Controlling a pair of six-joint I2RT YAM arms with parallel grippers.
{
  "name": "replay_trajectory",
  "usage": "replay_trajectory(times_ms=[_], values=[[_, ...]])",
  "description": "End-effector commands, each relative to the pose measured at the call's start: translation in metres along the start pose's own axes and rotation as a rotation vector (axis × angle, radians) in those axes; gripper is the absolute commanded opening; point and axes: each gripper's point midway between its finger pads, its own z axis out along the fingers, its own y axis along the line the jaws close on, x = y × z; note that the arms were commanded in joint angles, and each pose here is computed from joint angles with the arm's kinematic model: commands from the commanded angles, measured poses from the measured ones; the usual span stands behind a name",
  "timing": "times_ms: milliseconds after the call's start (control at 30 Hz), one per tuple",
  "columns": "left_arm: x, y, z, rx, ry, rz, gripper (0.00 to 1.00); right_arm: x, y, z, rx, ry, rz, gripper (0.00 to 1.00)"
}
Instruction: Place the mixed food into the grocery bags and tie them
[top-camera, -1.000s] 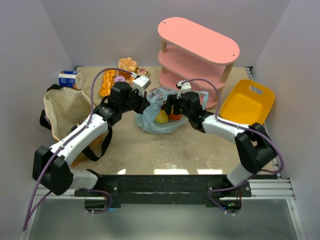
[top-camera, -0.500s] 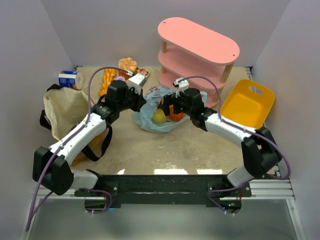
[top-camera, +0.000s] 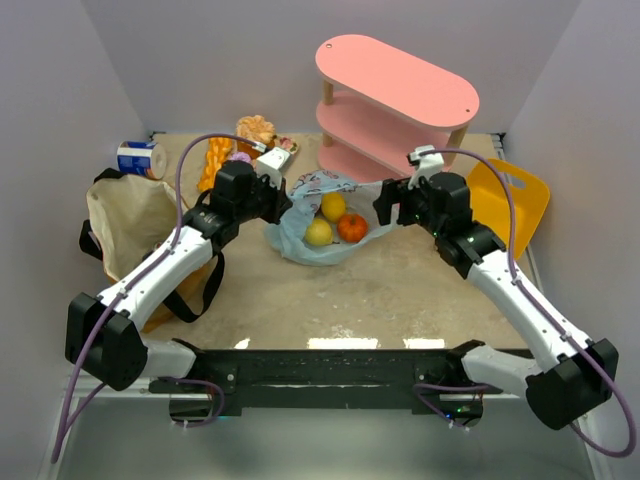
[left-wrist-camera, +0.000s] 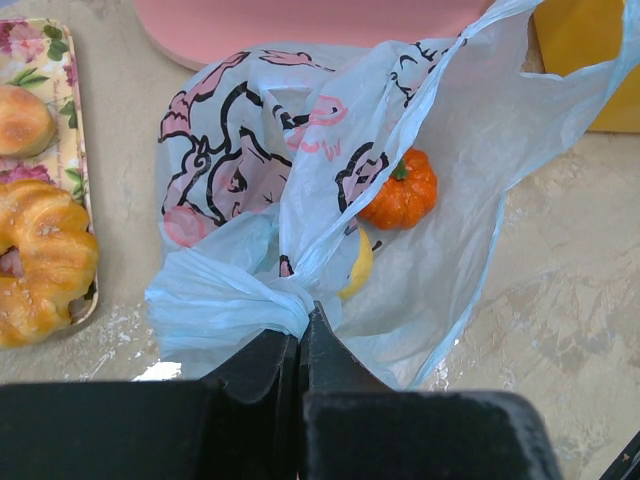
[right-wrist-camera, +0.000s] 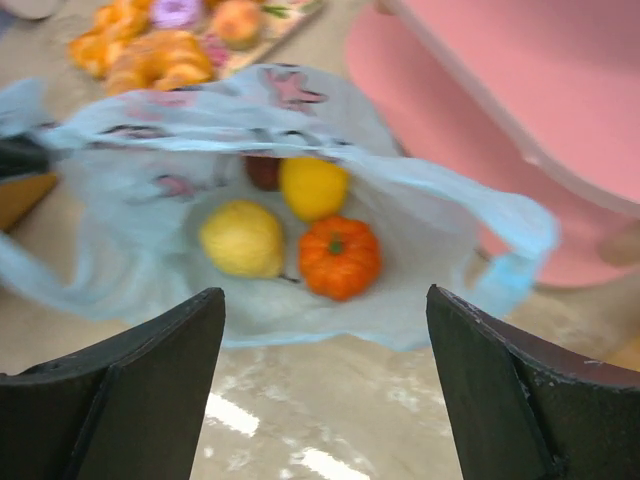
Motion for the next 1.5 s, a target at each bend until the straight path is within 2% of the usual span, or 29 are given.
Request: replay_trajectory(times_ms=[0,200,267,300,367,400,467,500,533,567,600,667,700,833,933,1067,1100,1167,1200,1267,1300,1467], values=[[-0.019,0.000,-0.004,0.007,-0.055,0.015,0.00,0.026,-0.052,0.005,0.122,0.073,0.027,0.85],[-0.020,0.001,-0.005,0.003,-0.057,0.019,0.00,0.039,-0.059,0.027,0.120,0.085,0.013,0.82],[-0.020,0.000,-0.005,0.004,-0.057,0.020,0.00,0.048,-0.059,0.038,0.100,0.106,0.015,0.78],[-0.019,0.000,-0.004,0.004,-0.054,0.019,0.00,0.048,-0.060,0.042,0.103,0.103,0.017,0.67],[-0.021,0.002,-0.006,-0.003,-0.059,0.028,0.00,0.055,-0.062,0.047,0.109,0.126,0.020,0.54],[-0.021,0.003,-0.006,-0.008,-0.057,0.028,0.00,0.052,-0.061,0.048,0.102,0.122,0.010,0.42],[-0.026,0.004,-0.009,-0.007,-0.070,0.029,0.00,0.047,-0.059,0.044,0.093,0.120,-0.007,0.27],[-0.033,0.004,-0.011,-0.001,-0.085,0.025,0.00,0.029,-0.058,0.037,0.092,0.084,-0.026,0.07],[-0.038,0.007,-0.014,-0.001,-0.095,0.017,0.00,0.018,-0.057,0.031,0.092,0.066,-0.037,0.00],[-0.043,0.005,-0.016,0.015,-0.098,0.006,0.00,0.015,-0.057,0.023,0.097,0.082,-0.055,0.00],[-0.058,0.004,-0.022,0.019,-0.113,0.006,0.00,-0.017,-0.054,0.008,0.100,0.015,-0.066,0.00],[-0.069,0.005,-0.026,0.014,-0.111,0.003,0.00,-0.036,-0.049,-0.013,0.100,-0.002,-0.080,0.00],[-0.071,0.006,-0.028,0.011,-0.101,-0.001,0.00,-0.064,-0.044,-0.030,0.093,-0.072,-0.086,0.00],[-0.097,0.004,-0.036,0.005,-0.142,-0.005,0.00,-0.093,-0.036,-0.062,0.083,-0.136,-0.090,0.00],[-0.089,0.008,-0.026,0.000,-0.093,-0.013,0.00,-0.080,-0.040,-0.057,0.096,-0.107,-0.083,0.00],[-0.068,0.008,-0.005,0.034,-0.003,-0.026,0.00,-0.037,-0.050,-0.038,0.126,-0.003,-0.055,0.00],[-0.062,0.007,0.002,0.050,0.019,-0.028,0.06,-0.032,-0.050,-0.036,0.123,0.006,-0.049,0.00],[-0.067,0.004,0.005,0.075,0.012,-0.017,0.28,-0.023,-0.050,-0.035,0.117,0.011,-0.040,0.00],[-0.072,0.004,0.006,0.074,0.003,-0.011,0.50,-0.021,-0.050,-0.036,0.117,0.011,-0.041,0.00],[-0.087,0.008,0.002,0.051,-0.029,0.026,0.66,-0.019,-0.050,-0.038,0.117,0.009,-0.038,0.00],[-0.107,0.009,-0.006,0.037,-0.077,0.046,0.75,-0.019,-0.050,-0.039,0.121,0.009,-0.038,0.00],[-0.159,0.034,-0.036,-0.078,-0.257,0.081,0.94,-0.019,-0.044,-0.038,0.091,0.010,-0.024,0.00]])
